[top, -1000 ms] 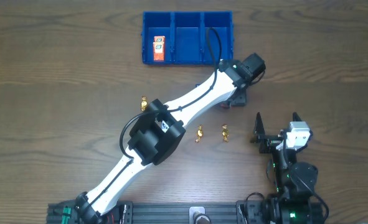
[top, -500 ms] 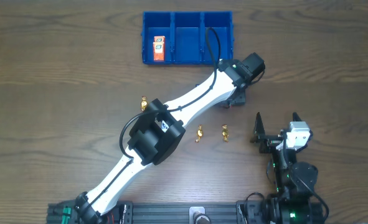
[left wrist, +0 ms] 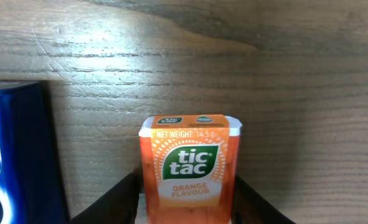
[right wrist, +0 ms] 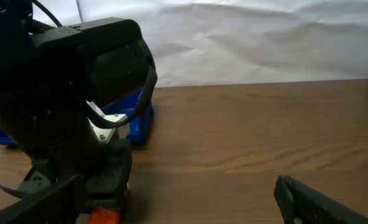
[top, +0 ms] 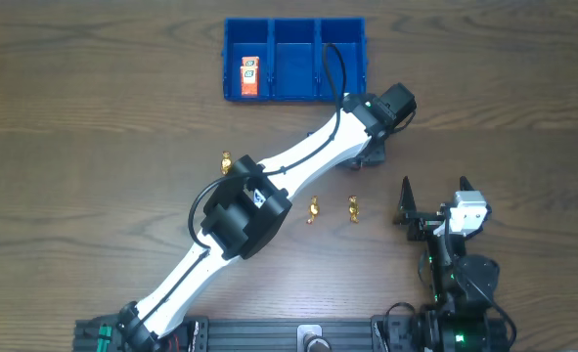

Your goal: Sort Candies Into Trays

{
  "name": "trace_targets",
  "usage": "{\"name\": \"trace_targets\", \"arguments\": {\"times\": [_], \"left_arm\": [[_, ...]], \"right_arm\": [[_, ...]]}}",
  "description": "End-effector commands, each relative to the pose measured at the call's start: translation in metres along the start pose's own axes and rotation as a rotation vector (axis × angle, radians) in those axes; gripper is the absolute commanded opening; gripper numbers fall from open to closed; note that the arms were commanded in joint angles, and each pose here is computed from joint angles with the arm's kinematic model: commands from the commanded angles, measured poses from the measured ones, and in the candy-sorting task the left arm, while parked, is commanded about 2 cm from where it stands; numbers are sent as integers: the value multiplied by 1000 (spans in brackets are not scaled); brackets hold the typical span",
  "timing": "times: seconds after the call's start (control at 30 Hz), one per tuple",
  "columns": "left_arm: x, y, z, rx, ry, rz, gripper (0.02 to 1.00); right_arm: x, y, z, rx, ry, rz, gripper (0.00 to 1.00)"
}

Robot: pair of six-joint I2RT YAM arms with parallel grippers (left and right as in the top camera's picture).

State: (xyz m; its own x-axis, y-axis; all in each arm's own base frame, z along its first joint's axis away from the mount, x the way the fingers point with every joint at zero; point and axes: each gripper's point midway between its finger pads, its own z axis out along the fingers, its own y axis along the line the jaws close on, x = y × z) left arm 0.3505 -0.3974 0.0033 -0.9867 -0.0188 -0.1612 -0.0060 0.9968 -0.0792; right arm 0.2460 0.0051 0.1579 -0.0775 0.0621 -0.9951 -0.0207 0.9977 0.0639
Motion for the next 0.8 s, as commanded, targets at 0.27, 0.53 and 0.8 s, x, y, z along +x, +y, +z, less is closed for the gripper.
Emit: {"name": "trace_targets", "arguments": {"times": [0.27, 0.53, 0.8], "left_arm": [[-14, -5, -12, 21, -46, -3, 375], [-90, 40, -154, 54, -339, -18, 382], [-158, 141, -207, 23, -435, -79, 369]], "right_arm": [[1, 0, 0, -3, 0, -15, 998], [1, 0, 0, -3, -1, -15, 998], [1, 0, 0, -3, 0, -15, 998]]}}
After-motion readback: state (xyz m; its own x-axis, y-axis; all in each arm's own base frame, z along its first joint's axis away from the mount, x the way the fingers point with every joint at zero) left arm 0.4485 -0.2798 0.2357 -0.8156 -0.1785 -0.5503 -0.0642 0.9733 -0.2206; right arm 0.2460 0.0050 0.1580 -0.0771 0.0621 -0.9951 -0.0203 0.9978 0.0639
